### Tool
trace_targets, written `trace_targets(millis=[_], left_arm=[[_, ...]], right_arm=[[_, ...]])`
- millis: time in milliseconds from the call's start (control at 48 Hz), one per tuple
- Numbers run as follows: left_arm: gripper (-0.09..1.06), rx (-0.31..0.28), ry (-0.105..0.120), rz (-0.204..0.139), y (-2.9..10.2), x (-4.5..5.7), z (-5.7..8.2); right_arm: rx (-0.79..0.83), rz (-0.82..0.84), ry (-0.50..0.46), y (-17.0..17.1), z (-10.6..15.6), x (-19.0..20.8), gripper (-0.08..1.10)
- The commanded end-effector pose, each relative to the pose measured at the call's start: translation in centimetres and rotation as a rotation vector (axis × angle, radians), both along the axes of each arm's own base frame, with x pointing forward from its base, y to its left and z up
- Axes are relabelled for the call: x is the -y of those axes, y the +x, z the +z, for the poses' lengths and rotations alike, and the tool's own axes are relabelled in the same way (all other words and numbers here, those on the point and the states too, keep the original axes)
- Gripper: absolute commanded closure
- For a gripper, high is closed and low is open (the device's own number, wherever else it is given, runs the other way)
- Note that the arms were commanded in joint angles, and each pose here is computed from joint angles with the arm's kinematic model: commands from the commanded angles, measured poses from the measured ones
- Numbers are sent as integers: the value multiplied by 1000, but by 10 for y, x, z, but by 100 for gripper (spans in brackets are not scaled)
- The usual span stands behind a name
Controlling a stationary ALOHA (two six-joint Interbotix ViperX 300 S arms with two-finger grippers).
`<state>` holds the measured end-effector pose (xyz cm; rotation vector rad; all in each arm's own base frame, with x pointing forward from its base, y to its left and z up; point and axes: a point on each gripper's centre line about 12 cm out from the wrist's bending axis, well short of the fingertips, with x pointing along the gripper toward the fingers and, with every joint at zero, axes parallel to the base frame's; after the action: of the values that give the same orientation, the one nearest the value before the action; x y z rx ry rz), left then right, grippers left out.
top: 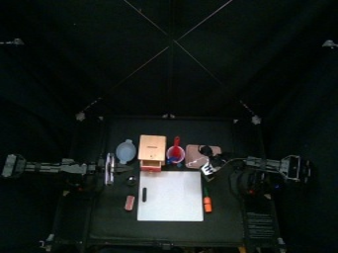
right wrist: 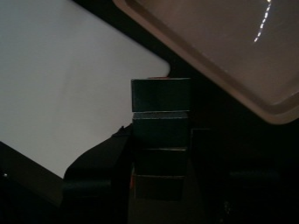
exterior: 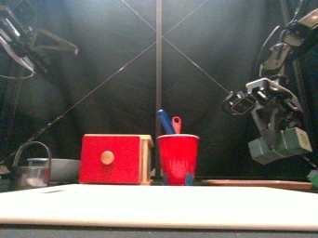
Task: Place sushi on board then cut the sushi with the knife then place the pieces on the plate
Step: Place the sushi on the board
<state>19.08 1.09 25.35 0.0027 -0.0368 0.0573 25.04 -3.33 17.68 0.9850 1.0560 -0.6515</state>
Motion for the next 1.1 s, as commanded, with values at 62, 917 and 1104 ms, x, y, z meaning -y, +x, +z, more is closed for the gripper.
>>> trace_targets(millis=[62,917,1104], left_arm=[[91,11,-2,4,1,-1,3],[91,-50,-45,11,-5,-1,-22],[91,-41,-41,10,-5,-1,-19]], right_arm=[[95,-79,7,21,18,-25,45],[-15,-368,42,164,-12,-91,45],[-16,-376,51,180,-14,-95,45]])
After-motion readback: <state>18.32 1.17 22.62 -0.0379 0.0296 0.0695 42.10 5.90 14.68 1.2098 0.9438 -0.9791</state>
